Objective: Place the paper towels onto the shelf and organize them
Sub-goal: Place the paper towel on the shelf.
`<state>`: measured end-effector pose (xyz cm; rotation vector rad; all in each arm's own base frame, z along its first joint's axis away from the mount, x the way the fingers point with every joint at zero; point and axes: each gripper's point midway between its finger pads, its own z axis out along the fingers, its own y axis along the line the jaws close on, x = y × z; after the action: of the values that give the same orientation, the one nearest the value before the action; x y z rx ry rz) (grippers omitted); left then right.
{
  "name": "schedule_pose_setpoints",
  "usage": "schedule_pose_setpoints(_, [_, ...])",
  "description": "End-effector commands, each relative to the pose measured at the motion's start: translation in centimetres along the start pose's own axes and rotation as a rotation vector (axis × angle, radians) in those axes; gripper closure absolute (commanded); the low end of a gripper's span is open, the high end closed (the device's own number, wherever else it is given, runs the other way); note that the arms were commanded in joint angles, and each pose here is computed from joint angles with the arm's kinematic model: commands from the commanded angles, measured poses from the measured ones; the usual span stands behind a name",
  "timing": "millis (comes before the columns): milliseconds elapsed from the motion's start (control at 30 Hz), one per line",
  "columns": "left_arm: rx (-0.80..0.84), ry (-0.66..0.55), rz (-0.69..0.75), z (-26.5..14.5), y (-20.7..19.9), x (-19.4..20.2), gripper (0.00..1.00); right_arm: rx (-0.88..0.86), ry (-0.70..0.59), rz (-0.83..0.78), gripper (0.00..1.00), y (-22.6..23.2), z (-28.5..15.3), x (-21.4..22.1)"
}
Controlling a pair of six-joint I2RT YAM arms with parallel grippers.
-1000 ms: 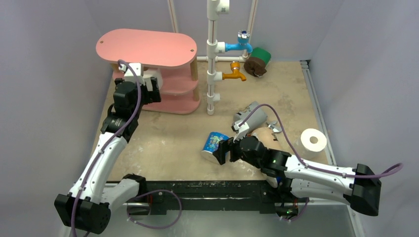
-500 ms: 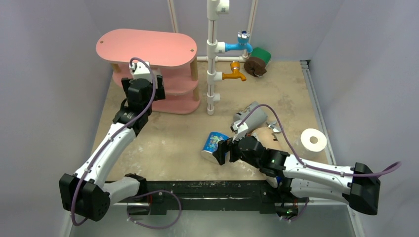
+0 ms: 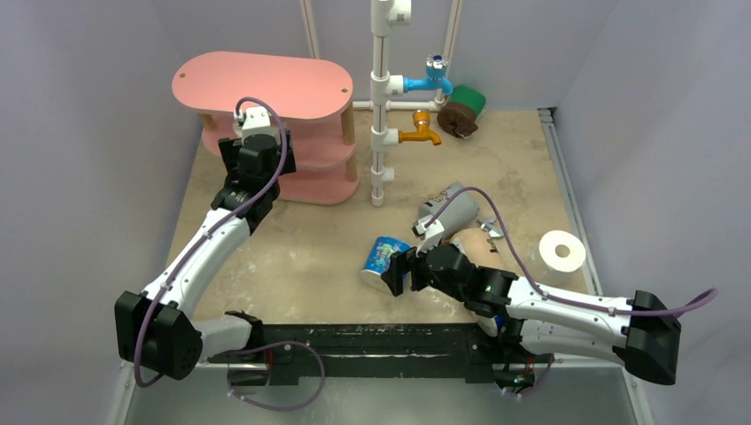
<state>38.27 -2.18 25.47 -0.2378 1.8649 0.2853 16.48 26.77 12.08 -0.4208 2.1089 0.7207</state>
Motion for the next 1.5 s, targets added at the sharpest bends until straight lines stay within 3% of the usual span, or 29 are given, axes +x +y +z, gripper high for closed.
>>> schedule_pose_setpoints(0, [-0.043,-0.078,-0.078,0.2,0.1,-3.0,0.00,-0.012,-0.028,-0.001,0.06,0.5,0.1,-0.9])
schedule_pose_setpoints(1467, [-0.217,-0.035,-0.205,4.2,6.1,-1.9,0.00,0.015,-0.008,-0.017,0.06,0.2,0.6,-0.7])
